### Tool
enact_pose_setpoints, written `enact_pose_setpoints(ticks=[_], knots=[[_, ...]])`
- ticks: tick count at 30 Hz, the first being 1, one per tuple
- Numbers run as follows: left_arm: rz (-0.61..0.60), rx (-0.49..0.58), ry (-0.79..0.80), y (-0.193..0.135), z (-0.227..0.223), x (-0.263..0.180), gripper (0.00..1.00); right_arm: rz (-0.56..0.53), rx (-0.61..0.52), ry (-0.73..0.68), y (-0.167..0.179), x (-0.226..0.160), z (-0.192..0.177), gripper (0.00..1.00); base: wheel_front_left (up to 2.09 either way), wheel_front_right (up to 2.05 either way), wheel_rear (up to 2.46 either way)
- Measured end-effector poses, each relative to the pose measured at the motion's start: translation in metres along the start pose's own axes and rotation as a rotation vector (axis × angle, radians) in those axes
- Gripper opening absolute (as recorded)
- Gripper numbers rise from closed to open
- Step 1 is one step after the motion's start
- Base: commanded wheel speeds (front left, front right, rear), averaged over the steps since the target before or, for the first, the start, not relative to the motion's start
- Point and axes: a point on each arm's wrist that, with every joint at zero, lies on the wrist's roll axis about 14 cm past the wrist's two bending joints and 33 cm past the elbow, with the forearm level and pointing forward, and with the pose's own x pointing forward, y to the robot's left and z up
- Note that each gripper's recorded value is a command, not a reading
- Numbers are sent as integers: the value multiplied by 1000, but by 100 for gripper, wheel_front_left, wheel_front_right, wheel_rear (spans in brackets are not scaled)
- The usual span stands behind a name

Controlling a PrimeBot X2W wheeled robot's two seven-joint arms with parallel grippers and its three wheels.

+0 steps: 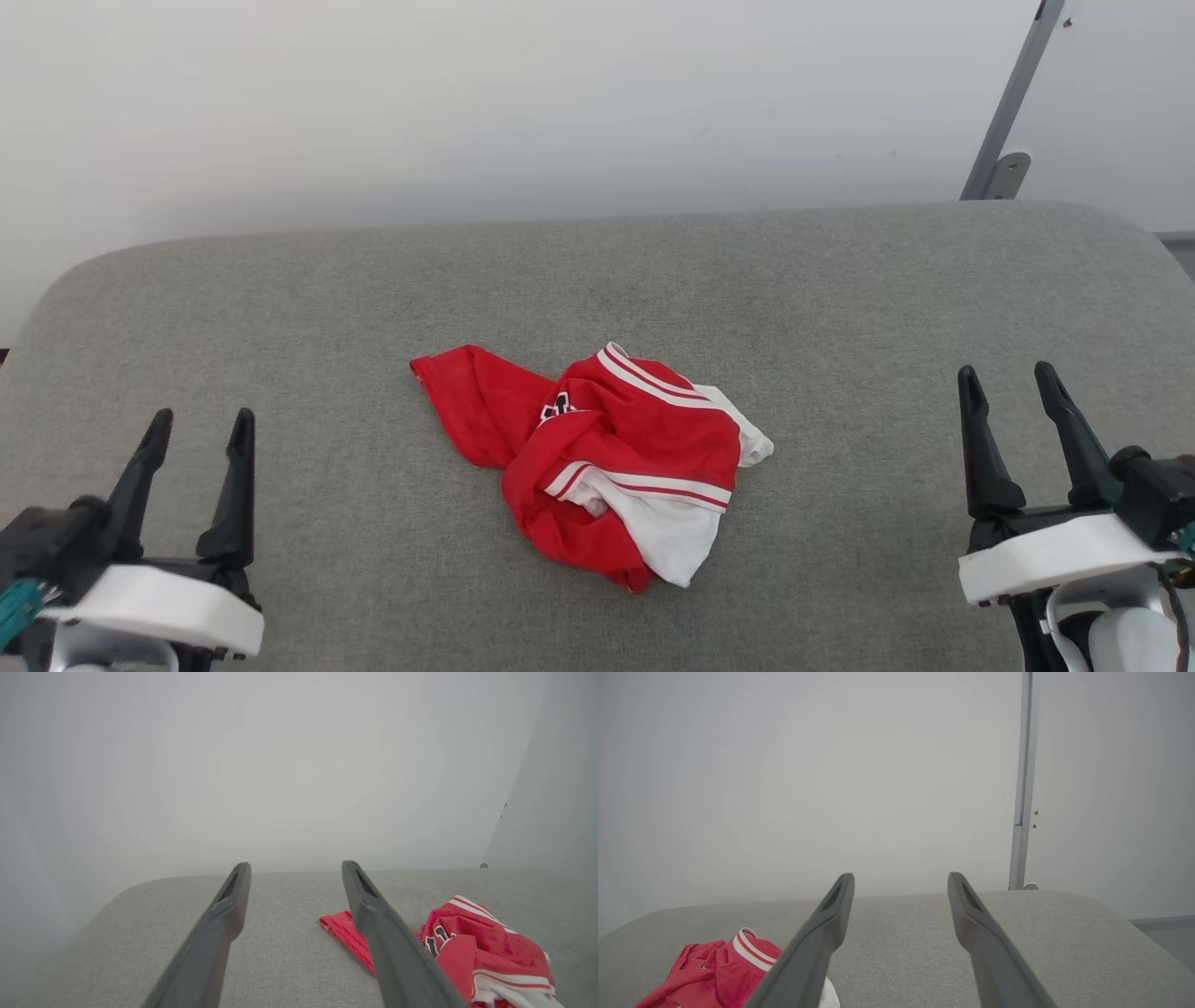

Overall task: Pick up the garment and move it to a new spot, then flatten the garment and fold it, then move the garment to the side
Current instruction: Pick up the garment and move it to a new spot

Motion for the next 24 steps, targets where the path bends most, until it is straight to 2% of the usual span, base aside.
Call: enact_pose_setpoints(ticks=[4,24], knots=[[22,-10,-32,2,5,-7,100,-15,-10,4,-6,-3,-3,100,0,0,0],[77,-80,8,13,-28,-36,100,-78,-19,39,-26,-18,-17,100,0,0,0]])
